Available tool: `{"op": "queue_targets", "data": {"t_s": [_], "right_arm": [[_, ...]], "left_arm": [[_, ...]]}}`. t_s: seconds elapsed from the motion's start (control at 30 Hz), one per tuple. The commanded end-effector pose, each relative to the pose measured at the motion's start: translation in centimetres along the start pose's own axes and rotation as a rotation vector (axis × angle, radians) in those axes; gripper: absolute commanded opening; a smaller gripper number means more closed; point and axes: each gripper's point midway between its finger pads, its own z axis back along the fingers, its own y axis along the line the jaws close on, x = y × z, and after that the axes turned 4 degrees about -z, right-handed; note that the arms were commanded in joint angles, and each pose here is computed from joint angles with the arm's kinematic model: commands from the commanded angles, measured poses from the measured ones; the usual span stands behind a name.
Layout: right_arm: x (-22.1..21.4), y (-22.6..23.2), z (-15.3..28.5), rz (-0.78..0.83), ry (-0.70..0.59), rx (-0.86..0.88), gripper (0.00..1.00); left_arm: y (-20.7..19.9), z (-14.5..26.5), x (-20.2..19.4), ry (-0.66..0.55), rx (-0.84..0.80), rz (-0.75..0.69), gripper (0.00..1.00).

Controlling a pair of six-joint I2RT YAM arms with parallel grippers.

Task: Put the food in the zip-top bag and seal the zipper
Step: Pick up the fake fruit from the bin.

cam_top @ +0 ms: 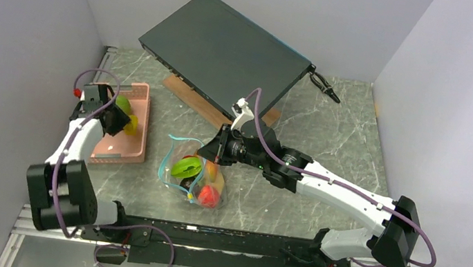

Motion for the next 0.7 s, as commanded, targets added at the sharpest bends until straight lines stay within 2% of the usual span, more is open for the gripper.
{"op": "queue_targets", "data": {"t_s": [0.0,0.13,0.4,0.67], "right_arm": [[1.3,2.2,0.2,-0.009,-0.039,0.074,0.00],[1.4,2.3,0.3,-0.010,-0.047,0.074,0.00],[1.5,2.3,0.2,-0.010,-0.050,0.069,0.00],[1.6,2.3,0.1,-0.007,-0.051,0.069,0.00]], "left_arm": [[-0.4,3.9,3.2,-0.136,0.011,-0.064,0.35],[-1.0,5.4,3.7,-0.182,-0.034,-0.089,0.42],[-2.8,7.8,2.9,-0.150,-0.139,-0.089,0.37],[-7.9,17.4,0.5,-0.126,-0.488,-0.150,0.37]]}}
